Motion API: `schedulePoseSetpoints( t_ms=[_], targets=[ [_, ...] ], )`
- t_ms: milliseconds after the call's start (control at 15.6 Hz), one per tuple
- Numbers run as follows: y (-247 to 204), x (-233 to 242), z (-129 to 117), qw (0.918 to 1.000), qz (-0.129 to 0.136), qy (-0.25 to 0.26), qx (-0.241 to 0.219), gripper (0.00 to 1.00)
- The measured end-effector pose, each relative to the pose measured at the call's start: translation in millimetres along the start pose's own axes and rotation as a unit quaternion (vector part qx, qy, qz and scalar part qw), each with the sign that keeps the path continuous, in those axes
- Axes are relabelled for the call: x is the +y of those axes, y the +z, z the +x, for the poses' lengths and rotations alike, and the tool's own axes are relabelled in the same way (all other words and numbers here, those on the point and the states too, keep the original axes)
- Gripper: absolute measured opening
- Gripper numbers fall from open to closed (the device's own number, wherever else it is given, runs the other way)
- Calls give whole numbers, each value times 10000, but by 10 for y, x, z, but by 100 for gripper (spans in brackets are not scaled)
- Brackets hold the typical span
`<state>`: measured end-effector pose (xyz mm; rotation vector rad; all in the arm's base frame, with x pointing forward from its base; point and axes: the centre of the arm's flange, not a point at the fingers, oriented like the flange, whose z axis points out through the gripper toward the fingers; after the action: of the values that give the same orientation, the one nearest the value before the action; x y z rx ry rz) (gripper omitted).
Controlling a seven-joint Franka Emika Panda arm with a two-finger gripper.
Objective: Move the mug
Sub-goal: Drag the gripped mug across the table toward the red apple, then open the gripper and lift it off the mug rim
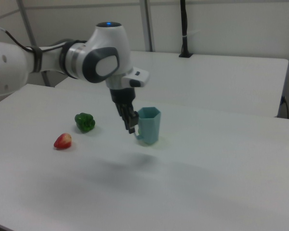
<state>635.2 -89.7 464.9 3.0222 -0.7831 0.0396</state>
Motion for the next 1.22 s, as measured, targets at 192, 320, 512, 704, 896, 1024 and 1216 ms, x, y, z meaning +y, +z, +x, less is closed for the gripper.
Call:
schedulePoseSetpoints(
  t_ms=[192, 320, 512, 704, 896, 1024, 1216],
  targets=[
    [-61, -261, -353, 9994, 1, -309, -138, 25],
    [-48, -455, -707, 9979, -11, -586, -266, 25],
    [2, -674, -1170, 9947, -42, -940, -424, 25],
    [198, -854, -1417, 9917, -140, -1129, -600, 25],
    [517, -1058, -1671, 9914, -181, -1160, -577, 25],
    [697, -1132, -1750, 9927, -234, -1089, -470, 25],
    [813, -1139, -1748, 9932, -286, -1023, -474, 25]
  ],
)
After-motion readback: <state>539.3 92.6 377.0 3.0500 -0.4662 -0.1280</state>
